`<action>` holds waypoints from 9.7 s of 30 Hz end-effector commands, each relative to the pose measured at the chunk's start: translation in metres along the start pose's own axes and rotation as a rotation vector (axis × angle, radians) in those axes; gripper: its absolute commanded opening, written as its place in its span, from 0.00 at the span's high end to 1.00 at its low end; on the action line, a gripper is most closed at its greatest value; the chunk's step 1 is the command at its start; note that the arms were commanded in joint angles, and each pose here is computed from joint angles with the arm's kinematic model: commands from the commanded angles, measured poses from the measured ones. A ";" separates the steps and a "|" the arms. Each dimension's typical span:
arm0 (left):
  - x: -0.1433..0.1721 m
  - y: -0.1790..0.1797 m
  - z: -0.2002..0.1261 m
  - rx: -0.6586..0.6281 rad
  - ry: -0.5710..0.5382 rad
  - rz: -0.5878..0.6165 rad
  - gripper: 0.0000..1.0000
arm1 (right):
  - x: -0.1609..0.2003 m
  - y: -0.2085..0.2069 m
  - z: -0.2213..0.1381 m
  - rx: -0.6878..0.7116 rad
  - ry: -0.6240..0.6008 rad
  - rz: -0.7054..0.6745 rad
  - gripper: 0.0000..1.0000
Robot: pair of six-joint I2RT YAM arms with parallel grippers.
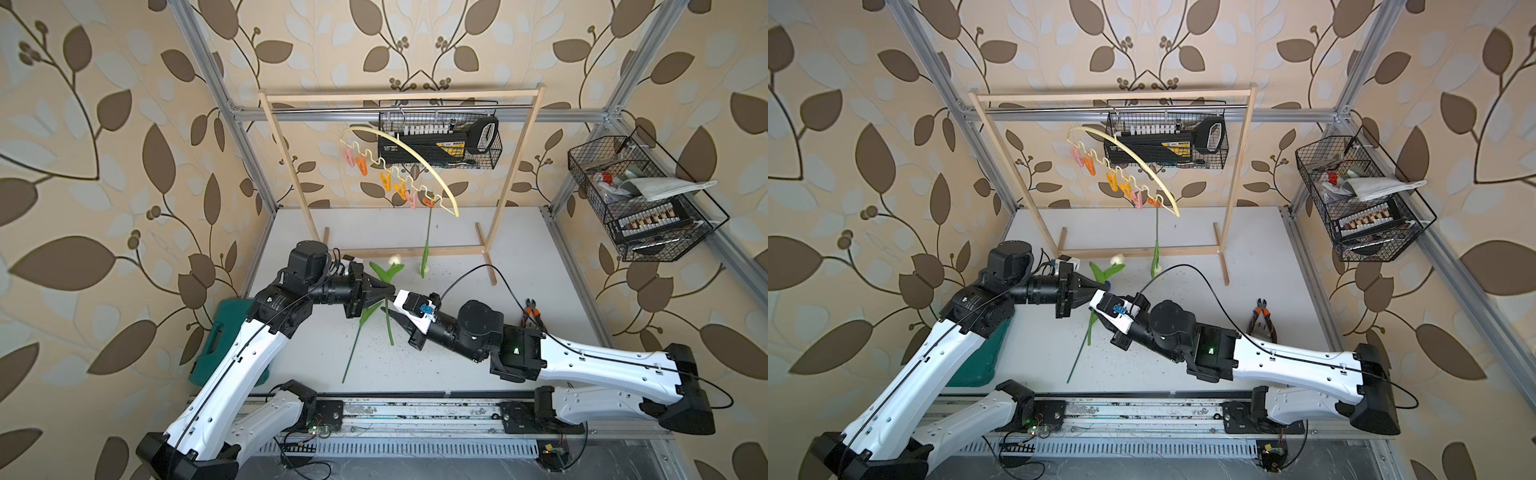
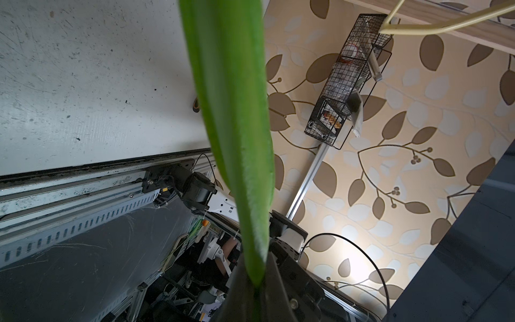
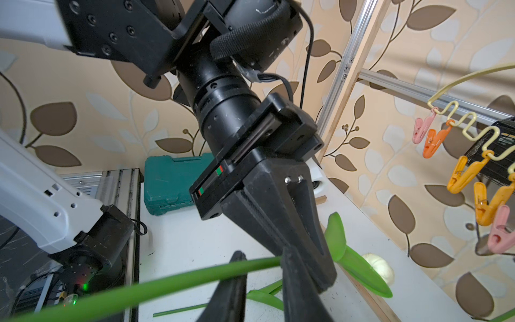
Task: Dry the flowers on a clothes hanger
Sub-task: Pick up the flower at the center of the board, then open the clamp at the hanger, then clamp the flower onto the hanger.
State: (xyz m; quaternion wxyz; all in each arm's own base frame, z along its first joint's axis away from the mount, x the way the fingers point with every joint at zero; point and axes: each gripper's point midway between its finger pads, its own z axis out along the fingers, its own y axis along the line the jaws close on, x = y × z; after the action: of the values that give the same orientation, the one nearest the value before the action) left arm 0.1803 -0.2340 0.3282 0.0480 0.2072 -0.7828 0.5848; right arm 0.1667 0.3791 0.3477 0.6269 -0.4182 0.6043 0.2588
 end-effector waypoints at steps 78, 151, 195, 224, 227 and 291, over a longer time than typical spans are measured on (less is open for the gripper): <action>-0.218 -0.143 0.096 -0.078 -0.606 1.245 0.39 | 0.184 -0.196 0.060 0.026 0.309 1.236 1.00; -0.233 -0.172 0.105 -0.078 -0.699 1.217 0.68 | 0.167 -0.183 0.073 -0.031 0.344 1.164 1.00; -0.205 -0.137 0.101 -0.323 -0.445 1.184 0.76 | 0.142 -0.219 0.119 -0.098 0.293 1.198 1.00; -0.208 -0.128 0.106 -0.360 -0.404 1.212 0.82 | 0.110 -0.216 0.108 -0.203 0.267 1.187 1.00; -0.209 -0.126 0.108 -0.360 -0.397 1.210 0.82 | 0.105 -0.216 0.106 -0.217 0.269 1.186 1.00; -0.216 -0.123 0.106 -0.398 -0.416 1.227 0.59 | 0.110 -0.226 0.080 -0.218 0.258 1.217 0.40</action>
State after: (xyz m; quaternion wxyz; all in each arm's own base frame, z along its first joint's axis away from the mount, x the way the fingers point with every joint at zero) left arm 0.4428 -0.3019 0.3281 -0.3988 -0.1664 -0.8491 0.3039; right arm 0.4174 0.3218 0.2740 0.2269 -0.0840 0.7744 0.5846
